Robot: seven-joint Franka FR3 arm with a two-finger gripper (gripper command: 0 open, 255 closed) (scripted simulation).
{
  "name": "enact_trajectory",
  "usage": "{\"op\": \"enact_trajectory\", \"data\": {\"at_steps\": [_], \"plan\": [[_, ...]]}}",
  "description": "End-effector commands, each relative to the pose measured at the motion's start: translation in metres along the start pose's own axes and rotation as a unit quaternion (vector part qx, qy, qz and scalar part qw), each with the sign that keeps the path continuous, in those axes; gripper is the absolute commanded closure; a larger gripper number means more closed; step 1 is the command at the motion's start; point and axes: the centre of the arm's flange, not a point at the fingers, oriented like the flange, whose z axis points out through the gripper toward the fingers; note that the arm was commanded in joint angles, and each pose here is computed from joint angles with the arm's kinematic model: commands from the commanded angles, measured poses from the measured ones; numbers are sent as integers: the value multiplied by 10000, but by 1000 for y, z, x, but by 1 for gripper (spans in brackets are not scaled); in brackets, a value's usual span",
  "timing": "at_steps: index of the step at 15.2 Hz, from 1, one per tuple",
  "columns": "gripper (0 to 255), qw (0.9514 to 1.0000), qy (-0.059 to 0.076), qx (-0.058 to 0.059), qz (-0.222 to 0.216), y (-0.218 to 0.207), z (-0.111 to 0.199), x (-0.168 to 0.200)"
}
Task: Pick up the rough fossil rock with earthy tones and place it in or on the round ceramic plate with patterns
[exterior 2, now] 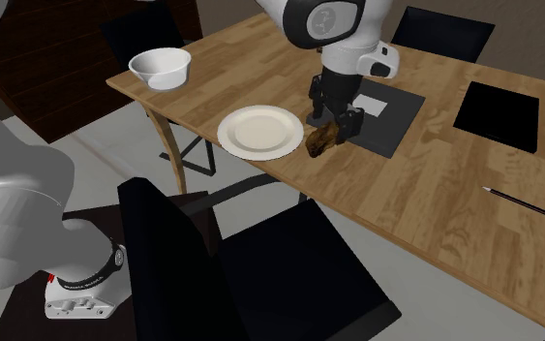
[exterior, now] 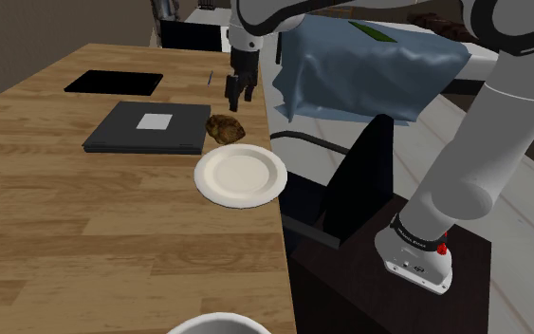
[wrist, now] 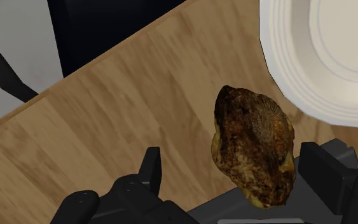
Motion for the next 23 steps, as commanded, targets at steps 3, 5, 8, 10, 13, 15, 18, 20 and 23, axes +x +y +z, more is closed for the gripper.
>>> {"op": "enact_trajectory", "data": {"at_steps": [3,5,8,10,13,15,18,20,23], "plan": [[0,10000,3,0,0,-1,20,1],[0,10000,3,0,0,-1,20,1],[0,10000,3,0,0,-1,20,1],[0,10000,3,0,0,-1,20,1],[255,10000,3,0,0,-1,20,1],[255,10000,3,0,0,-1,20,1],[255,10000,3,0,0,-1,20,1],[255,10000,3,0,0,-1,20,1],[0,9918,-88,688,-1076,18,13,31]]}}
